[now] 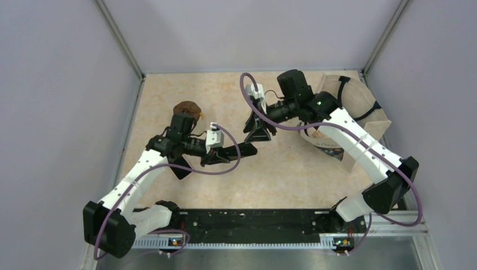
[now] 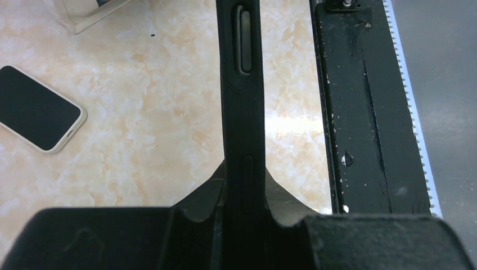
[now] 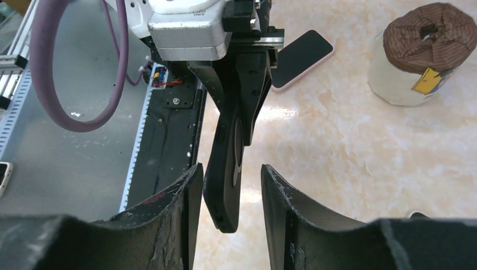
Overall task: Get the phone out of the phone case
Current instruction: Remove the phone case from the phone.
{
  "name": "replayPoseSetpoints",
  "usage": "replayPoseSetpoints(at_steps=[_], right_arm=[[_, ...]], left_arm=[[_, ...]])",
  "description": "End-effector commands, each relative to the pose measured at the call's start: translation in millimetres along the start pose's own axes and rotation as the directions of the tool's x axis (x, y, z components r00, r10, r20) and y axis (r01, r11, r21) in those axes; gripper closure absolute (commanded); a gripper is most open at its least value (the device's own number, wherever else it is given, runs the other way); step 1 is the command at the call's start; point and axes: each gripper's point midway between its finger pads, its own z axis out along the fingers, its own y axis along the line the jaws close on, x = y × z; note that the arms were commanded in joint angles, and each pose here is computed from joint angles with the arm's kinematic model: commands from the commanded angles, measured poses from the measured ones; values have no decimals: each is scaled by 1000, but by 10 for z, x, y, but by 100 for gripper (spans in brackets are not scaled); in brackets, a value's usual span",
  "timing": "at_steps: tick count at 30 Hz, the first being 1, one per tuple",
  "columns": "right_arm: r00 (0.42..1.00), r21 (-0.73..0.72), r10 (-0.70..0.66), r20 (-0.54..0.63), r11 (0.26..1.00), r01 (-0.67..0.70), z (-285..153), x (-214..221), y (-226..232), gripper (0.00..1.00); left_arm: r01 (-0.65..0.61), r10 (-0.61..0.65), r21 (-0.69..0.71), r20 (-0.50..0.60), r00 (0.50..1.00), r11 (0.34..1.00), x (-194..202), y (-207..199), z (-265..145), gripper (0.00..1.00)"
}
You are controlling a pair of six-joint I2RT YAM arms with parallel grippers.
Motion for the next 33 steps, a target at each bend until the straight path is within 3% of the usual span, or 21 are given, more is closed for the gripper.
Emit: replayPoseSetpoints(at_steps=[1,21,33], right_arm=[[999,-20,-21,32,1000,21,9,-60,14,59],[1000,-5,-11,2,1000,11,23,104,3,61],[999,64,-14,-34,998,16,31,216,-142,71]], left_arm=[[-73,73,2,61,995,997,-208,7,-8,100],[-70,69,1,63,996,998,-206,2,-9,100],[-128,118,83,110,987,988,-265,-186,-15,100]])
